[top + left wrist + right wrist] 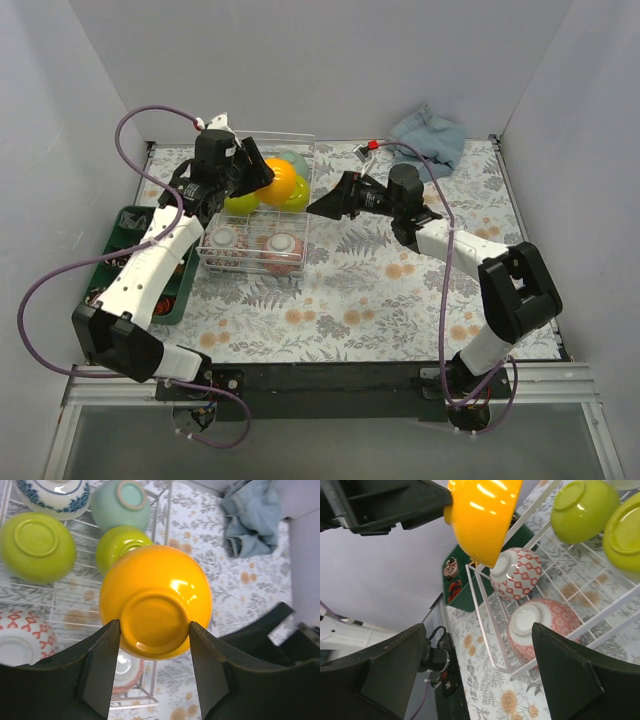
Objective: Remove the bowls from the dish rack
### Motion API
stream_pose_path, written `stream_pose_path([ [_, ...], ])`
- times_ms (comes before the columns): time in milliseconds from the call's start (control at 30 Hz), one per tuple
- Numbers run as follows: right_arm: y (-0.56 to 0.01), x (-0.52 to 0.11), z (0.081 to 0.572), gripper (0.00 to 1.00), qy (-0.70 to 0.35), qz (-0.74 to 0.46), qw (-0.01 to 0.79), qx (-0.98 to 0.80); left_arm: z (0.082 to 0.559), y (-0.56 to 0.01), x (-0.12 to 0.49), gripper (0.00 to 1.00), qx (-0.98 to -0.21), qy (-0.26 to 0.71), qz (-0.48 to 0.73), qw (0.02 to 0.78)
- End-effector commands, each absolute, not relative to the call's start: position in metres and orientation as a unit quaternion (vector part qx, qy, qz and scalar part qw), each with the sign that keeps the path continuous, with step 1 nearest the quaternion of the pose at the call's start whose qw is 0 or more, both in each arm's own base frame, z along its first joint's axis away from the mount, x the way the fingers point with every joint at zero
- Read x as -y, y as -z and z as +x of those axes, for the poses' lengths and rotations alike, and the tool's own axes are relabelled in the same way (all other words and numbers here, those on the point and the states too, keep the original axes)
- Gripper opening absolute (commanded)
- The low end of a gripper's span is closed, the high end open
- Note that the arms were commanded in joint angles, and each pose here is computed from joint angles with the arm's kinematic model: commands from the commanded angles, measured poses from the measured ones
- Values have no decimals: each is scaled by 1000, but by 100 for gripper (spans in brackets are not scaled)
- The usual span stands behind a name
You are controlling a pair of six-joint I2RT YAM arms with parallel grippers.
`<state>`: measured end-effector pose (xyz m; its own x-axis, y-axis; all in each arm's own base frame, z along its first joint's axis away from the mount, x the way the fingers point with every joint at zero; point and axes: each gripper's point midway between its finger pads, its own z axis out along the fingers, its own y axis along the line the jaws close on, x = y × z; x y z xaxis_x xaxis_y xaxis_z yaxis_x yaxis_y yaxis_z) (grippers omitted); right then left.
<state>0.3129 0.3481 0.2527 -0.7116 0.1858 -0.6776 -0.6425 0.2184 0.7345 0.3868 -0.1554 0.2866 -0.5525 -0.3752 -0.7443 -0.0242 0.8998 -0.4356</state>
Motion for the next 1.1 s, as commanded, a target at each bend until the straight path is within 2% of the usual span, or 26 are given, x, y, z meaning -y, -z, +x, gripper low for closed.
stream_pose_path([
  [0, -302, -371, 303, 95, -664, -212, 352, -625, 368, -331, 172, 0, -820, 287, -118, 481],
  [433, -319, -391, 290, 92, -737, -241, 324, -542, 332, -319, 189, 0, -808, 371, -131, 439],
  [533, -323, -394, 283, 80, -741, -258, 321, -531, 327, -312, 190, 0, -809, 379, -135, 429],
  [567, -323, -395, 282, 71, -742, -258, 319, -531, 326, -311, 191, 0, -809, 382, -135, 427],
  [633, -323, -395, 277, 59, -743, -264, 315, -528, 323, -307, 191, 0, -809, 384, -139, 423],
  [667, -325, -394, 276, 44, -743, -265, 316, -527, 323, -306, 190, 0, -808, 384, -139, 425],
  [733, -322, -392, 272, 27, -742, -267, 314, -529, 322, -304, 190, 0, -808, 384, -140, 424],
  [767, -322, -390, 269, 13, -741, -268, 314, -530, 321, -305, 189, 0, -807, 384, -141, 426],
  [833, -319, -388, 265, 3, -738, -273, 313, -532, 321, -305, 187, 5, -806, 381, -140, 431],
  [900, -316, -384, 261, 1, -731, -277, 317, -538, 319, -306, 184, 13, -804, 375, -137, 439],
  [933, -316, -382, 260, 1, -727, -280, 318, -540, 318, -306, 182, 22, -804, 372, -136, 443],
  [1000, -310, -377, 257, 1, -713, -285, 322, -554, 314, -310, 177, 33, -800, 365, -130, 458],
  [1033, -307, -374, 256, 1, -705, -288, 325, -560, 314, -311, 173, 46, -799, 358, -131, 465],
  [1067, -313, -367, 256, 1, -697, -291, 337, -563, 312, -309, 170, 53, -800, 351, -129, 469],
])
